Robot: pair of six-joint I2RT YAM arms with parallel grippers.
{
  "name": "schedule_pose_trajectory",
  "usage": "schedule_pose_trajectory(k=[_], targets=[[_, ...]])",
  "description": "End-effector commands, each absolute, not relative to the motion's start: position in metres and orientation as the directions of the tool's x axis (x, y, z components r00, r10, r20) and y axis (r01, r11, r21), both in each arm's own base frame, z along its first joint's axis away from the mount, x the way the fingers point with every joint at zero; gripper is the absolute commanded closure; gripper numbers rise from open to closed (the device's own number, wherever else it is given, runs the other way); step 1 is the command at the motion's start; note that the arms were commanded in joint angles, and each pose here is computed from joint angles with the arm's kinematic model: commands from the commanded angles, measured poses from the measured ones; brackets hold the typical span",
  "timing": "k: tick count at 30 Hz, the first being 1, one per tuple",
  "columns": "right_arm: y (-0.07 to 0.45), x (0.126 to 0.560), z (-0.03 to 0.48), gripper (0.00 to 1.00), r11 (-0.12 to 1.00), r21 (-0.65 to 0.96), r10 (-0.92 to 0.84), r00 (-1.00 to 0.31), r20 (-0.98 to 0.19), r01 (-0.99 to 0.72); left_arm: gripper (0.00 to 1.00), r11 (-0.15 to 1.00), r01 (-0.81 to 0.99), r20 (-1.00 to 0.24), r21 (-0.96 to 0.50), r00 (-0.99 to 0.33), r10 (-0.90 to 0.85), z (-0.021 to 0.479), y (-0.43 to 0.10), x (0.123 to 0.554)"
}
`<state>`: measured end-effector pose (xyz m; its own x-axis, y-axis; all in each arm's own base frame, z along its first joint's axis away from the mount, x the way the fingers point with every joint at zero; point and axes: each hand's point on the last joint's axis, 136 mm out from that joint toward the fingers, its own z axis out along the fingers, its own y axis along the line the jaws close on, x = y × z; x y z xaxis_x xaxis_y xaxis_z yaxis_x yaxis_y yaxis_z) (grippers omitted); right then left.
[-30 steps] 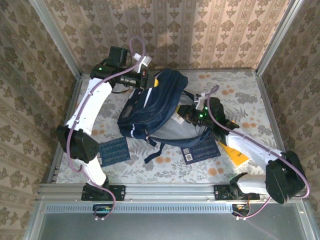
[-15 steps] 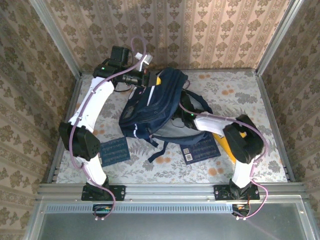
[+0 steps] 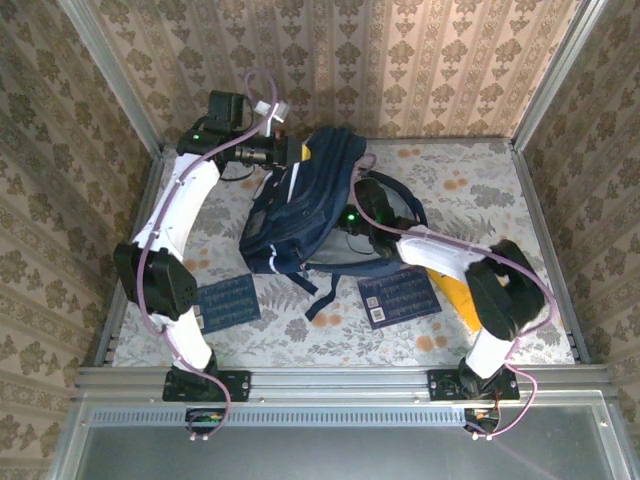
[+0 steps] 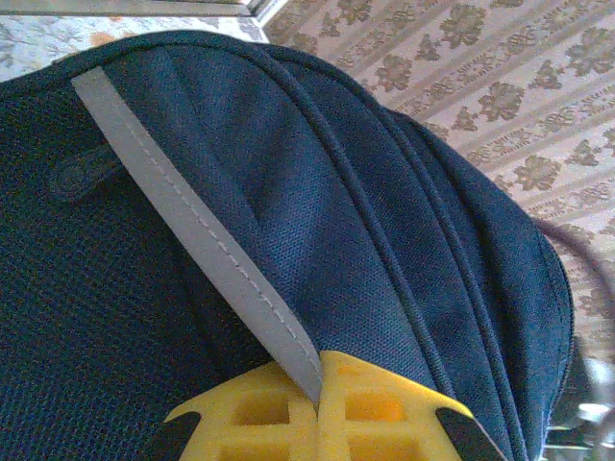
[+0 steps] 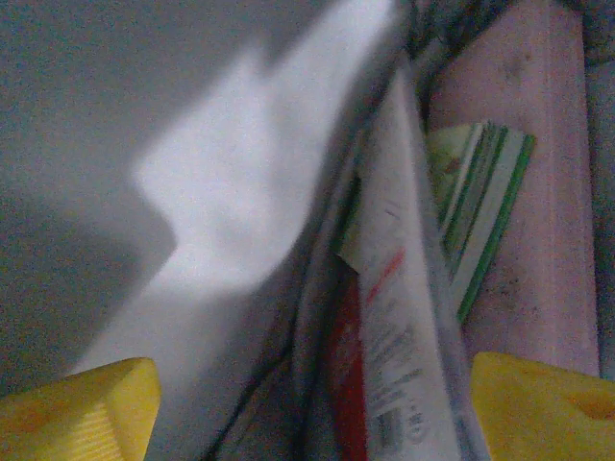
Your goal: Pack the student bag
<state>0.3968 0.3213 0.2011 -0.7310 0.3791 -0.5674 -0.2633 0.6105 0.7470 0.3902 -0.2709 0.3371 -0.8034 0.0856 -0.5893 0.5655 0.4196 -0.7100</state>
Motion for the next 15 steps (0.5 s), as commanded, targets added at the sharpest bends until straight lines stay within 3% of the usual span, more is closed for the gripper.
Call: schedule_pose_trajectory(k=[1,11,15], targets=[[0.294,0.378,0.218,0.17,0.682,0.658,0.329,-0.670,-0.666,-0.318,1.00,0.500,0.569,-0.647,-0.653,-0.762,0.022,0.334,-0.255,0.422],[0.190,0.339,0.233,0.22,0.790,0.586,0.410,-0.556,-0.723,-0.180,1.00,0.670,0.461,-0.602,-0.581,-0.798,0.028,0.272,-0.239,0.469],[0.140,0.323,0.202,0.24,0.868,0.495,0.425,-0.575,-0.699,0.040,1.00,0.752,0.401,-0.572,-0.524,-0.819,0.039,0.241,-0.228,0.483]])
